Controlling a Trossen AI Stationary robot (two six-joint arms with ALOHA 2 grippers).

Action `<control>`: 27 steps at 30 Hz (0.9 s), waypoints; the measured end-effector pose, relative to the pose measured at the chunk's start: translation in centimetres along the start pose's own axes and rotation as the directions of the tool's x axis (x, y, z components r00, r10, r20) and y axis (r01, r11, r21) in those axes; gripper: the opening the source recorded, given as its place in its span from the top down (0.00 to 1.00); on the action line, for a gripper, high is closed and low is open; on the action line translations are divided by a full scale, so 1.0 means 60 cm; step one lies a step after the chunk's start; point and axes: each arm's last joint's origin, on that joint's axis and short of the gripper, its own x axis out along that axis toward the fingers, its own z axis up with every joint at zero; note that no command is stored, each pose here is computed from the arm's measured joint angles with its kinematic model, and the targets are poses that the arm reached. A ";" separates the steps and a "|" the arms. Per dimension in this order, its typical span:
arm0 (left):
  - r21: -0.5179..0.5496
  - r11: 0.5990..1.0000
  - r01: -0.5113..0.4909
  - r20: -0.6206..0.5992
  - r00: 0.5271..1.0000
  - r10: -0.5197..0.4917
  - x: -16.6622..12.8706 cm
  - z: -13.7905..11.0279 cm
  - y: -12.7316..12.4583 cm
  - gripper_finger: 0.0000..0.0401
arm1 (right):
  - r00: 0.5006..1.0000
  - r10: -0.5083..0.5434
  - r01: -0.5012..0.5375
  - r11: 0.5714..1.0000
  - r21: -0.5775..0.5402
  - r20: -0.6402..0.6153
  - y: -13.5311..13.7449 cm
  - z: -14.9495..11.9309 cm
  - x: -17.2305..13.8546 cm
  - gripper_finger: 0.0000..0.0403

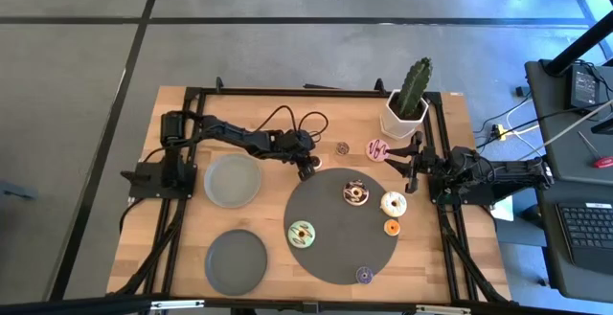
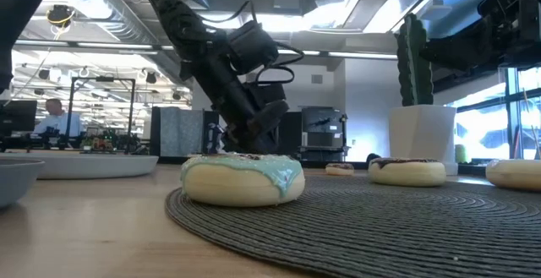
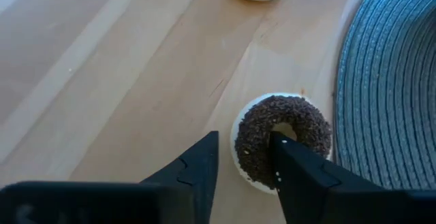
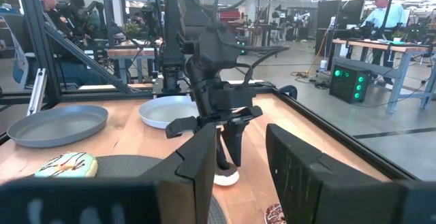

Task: Pick & Place donuts
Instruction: Put the small dark brown donut on the gray plate

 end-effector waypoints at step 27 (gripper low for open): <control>-0.094 0.990 -0.103 -0.101 0.990 0.094 -0.250 -0.043 0.010 0.97 | 1.000 0.001 -0.001 1.000 0.002 -0.003 0.000 0.000 0.000 0.67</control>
